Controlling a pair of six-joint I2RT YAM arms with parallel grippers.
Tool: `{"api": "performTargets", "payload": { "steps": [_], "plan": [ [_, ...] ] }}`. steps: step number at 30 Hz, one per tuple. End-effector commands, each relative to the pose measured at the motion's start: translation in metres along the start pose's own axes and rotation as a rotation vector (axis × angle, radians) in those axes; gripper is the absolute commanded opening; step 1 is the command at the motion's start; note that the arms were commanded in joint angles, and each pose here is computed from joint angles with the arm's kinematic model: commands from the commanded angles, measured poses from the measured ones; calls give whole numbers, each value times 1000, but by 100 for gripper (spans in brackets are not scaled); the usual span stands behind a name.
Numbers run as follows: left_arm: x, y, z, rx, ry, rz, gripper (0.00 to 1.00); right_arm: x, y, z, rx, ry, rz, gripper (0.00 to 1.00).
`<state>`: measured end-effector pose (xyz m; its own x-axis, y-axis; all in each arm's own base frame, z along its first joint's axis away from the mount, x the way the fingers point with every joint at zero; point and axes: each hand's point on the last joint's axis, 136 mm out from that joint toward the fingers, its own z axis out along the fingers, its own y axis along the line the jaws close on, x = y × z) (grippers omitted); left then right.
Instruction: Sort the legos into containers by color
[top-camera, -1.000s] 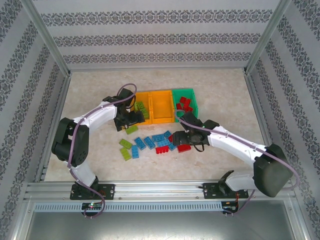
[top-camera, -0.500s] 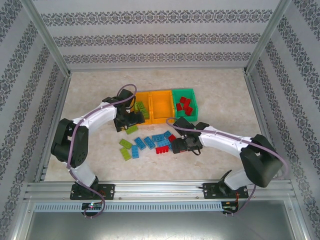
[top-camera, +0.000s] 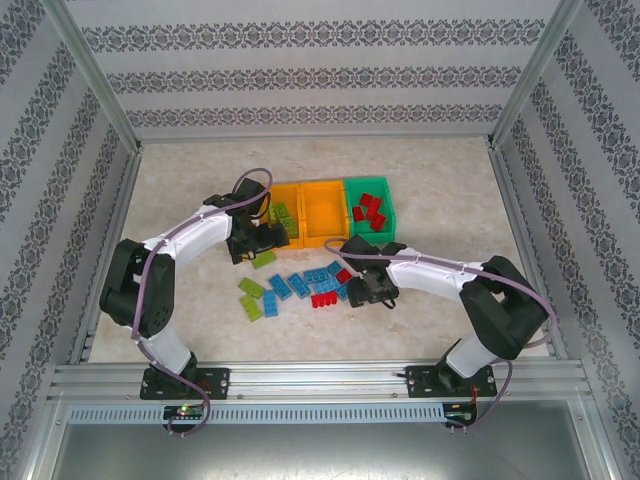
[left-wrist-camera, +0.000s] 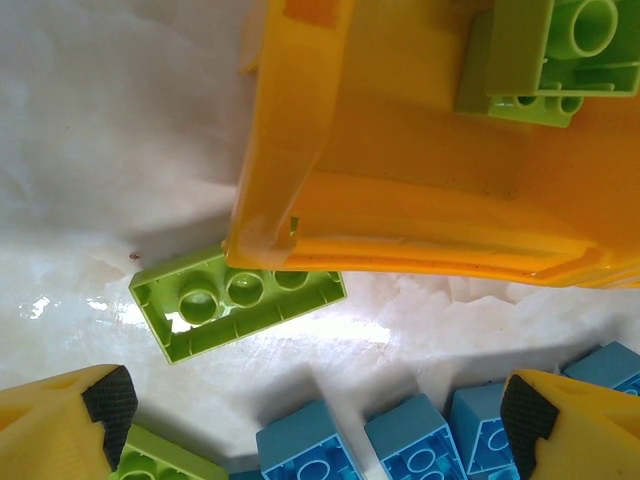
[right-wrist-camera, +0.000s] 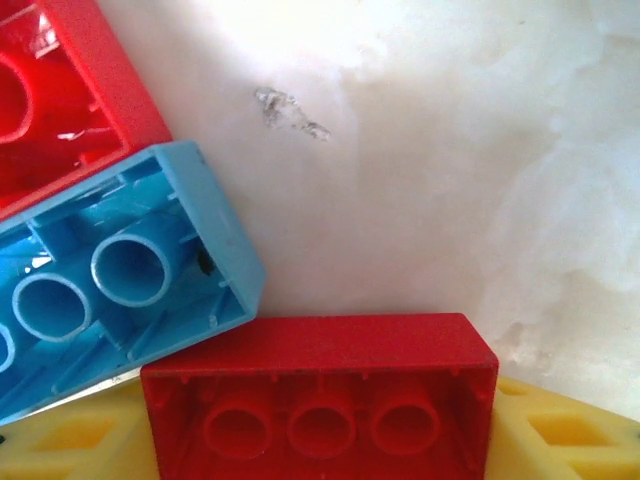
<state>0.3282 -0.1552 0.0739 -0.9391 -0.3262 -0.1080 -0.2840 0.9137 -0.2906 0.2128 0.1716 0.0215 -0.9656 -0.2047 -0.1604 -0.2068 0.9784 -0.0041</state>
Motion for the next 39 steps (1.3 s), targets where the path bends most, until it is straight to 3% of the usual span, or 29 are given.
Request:
{"api": "performTargets", "payload": {
  "steps": [1, 5, 10, 14, 22, 27, 34, 39],
  "plan": [
    [9, 6, -6, -29, 7, 27, 96, -13, -6, -26, 17, -84, 14, 57],
    [17, 13, -11, -41, 19, 42, 96, -37, -16, -56, -41, -194, 90, 56],
    [27, 16, -14, -32, 26, 50, 96, -96, -36, -83, -130, -304, 255, 56],
    [33, 13, -11, -27, 31, 47, 96, -140, -46, -86, -131, -292, 308, 53],
    [39, 8, -11, -21, 35, 43, 96, -201, -73, -55, -63, -209, 411, 51],
    [51, -1, -11, -14, 61, 75, 95, -216, -80, -40, -40, -183, 429, 58],
    [90, -4, -10, -49, 152, 92, 95, -216, -80, -42, -66, -178, 443, 79],
    [97, -8, -8, -25, 137, 125, 94, -212, -72, -55, -124, -207, 435, 82]
  ]
}}
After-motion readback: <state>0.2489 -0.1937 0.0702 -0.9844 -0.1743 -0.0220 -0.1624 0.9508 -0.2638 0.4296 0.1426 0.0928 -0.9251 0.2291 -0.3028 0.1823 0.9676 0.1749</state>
